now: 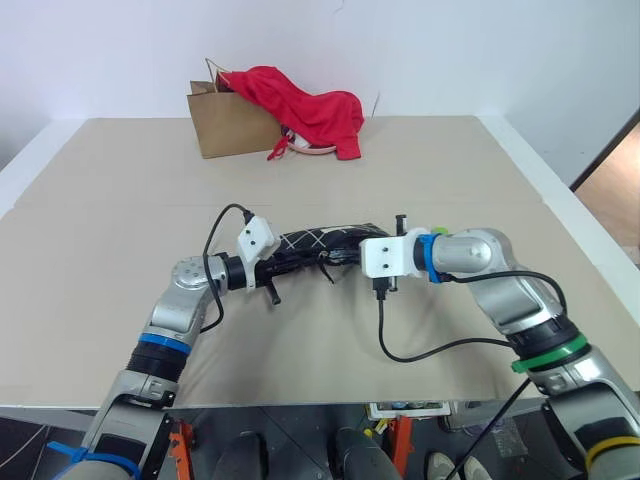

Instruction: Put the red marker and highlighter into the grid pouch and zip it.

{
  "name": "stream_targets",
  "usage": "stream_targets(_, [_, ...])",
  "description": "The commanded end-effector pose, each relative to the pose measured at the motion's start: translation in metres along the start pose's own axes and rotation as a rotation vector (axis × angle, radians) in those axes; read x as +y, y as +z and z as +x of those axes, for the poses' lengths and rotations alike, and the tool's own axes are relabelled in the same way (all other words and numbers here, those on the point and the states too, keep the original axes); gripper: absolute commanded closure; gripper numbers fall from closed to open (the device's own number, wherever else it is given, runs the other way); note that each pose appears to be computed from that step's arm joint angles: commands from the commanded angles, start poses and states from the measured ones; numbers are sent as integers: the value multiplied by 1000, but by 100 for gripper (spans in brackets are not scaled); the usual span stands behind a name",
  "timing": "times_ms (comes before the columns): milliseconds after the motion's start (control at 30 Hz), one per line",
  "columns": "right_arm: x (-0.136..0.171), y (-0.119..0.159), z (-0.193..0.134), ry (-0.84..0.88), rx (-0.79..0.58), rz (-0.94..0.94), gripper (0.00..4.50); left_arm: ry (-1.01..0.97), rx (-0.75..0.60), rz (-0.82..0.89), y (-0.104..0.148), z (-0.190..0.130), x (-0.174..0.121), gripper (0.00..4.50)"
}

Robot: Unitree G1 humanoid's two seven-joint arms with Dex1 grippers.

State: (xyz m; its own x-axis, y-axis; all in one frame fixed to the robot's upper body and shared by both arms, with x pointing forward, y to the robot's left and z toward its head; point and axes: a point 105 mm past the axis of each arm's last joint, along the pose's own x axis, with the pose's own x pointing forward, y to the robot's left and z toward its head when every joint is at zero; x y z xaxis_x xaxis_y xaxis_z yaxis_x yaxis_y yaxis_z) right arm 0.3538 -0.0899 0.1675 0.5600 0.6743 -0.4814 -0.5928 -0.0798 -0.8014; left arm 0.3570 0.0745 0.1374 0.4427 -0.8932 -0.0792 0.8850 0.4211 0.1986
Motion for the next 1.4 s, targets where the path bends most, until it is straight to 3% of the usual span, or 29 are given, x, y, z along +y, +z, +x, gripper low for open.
stream_targets(33, [-10, 38, 12, -18, -136, -83, 399, -33, -56, 42, 19, 7, -6, 450])
stream_targets(100, [-12, 40, 13, -25, -147, -72, 399, -30, -57, 42, 20, 7, -5, 450])
stream_targets(133, [-14, 38, 13, -30, -143, -68, 295, -27, -58, 41, 20, 6, -5, 450])
stream_targets(333, [-22, 19, 5, -79, -91, -77, 11, -18, -60, 33, 21, 4, -6, 450])
stream_targets(567, [-35, 1, -18, -143, -41, -48, 4, -20, -72, 12, 23, 3, -7, 450])
stream_targets(800, [-50, 4, -40, -223, -73, 40, 4, -25, -79, -13, 22, 5, -8, 450])
stream_targets(933, [-53, 15, -64, -260, -195, 305, 4, -23, -75, -13, 20, 7, -8, 450])
stream_targets(1000, [-47, 19, -75, -255, -236, 420, 4, -18, -71, -11, 18, 6, -7, 450])
stream_targets(1100, [-5, -1, -87, -171, -138, 677, 4, -7, -62, -8, 14, 3, -5, 450])
stream_targets(1200, [21, -2, -91, -133, -101, 813, 4, -3, -57, -7, 13, 0, -5, 450])
stream_targets(1400, [33, -26, -90, -221, 8, 953, 4, -8, -47, -5, 11, -1, -4, 450])
